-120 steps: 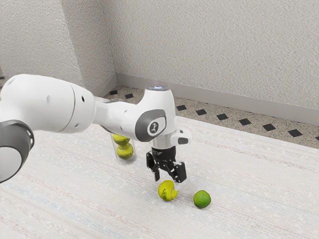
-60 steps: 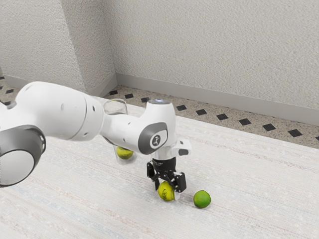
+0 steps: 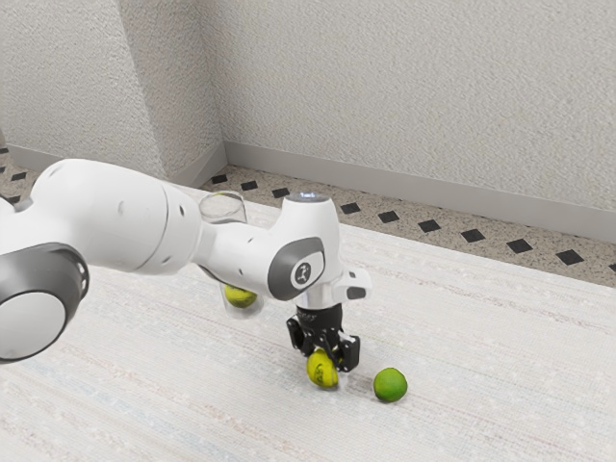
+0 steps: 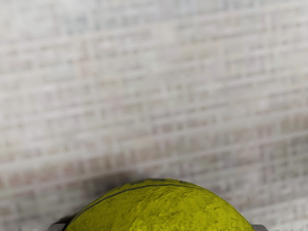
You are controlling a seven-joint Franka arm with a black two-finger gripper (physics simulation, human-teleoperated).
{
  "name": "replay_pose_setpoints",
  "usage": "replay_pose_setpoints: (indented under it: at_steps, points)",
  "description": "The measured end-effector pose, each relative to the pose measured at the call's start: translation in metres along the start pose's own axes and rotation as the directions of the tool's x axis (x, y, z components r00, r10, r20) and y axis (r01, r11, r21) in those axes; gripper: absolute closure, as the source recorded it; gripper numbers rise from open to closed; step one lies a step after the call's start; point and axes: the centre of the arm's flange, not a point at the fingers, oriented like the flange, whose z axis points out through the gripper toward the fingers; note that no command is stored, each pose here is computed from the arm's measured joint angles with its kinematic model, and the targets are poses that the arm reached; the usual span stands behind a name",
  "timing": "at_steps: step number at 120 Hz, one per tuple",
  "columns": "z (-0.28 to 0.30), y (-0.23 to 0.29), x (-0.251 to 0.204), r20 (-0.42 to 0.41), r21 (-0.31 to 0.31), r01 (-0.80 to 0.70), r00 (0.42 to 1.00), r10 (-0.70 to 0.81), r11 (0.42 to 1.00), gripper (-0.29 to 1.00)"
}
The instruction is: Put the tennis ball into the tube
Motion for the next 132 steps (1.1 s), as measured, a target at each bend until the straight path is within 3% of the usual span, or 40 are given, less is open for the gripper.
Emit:
replay_pose_setpoints:
  at_steps: [22, 36, 49, 71, 98, 132]
  points:
    - [-0.050, 0.006, 0.000, -0.066, 0.022, -0.035, 0.997, 0.036, 0.999, 0.37]
    - [-0.148, 0.003, 0.007, -0.170, 0.077, -0.068, 0.982, 0.081, 0.995, 0.40]
    - [-0.230, -0.036, -0.004, -0.235, 0.112, -0.018, 0.971, 0.045, 0.994, 0.41]
    - [-0.304, -0.117, 0.000, -0.291, 0.153, 0.108, 0.955, -0.060, 0.982, 0.42]
    - [-0.306, -0.187, 0.008, -0.256, 0.188, 0.217, 0.953, -0.165, 0.958, 0.43]
    - [-0.305, -0.203, -0.001, -0.230, 0.192, 0.241, 0.953, -0.195, 0.951, 0.43]
